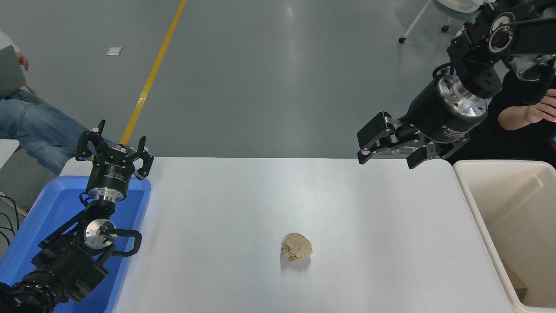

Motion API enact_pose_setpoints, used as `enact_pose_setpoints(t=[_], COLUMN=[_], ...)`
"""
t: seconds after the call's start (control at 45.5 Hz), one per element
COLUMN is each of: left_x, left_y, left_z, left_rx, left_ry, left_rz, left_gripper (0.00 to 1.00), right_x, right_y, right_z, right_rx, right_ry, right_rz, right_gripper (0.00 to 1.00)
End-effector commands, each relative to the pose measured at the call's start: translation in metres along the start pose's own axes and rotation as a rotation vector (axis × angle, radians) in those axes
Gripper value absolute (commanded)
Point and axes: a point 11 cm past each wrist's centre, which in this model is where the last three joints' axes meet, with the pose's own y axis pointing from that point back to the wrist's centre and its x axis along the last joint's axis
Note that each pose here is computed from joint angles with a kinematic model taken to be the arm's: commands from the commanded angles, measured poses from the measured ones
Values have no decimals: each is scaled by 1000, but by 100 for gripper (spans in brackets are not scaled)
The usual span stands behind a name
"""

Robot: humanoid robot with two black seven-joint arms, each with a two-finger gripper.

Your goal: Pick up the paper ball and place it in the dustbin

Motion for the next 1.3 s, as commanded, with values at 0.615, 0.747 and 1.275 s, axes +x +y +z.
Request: enact_pose_setpoints(t=[0.615,0.747,1.275], left_x=[0,0,0], left_y=[0,0,0], left_z=[0,0,0], left_rx=[0,0,0], left_ry=[0,0,0], left_rz=[0,0,0], left_gripper=[99,99,99], right_x=[-2,2,24], right_y=[-19,-32,-86], right_z=[-35,-57,-89], right_rx=[-15,-6,25], right_ry=[96,124,156], right_rz=[-37,-43,-36], right_gripper=[100,100,100])
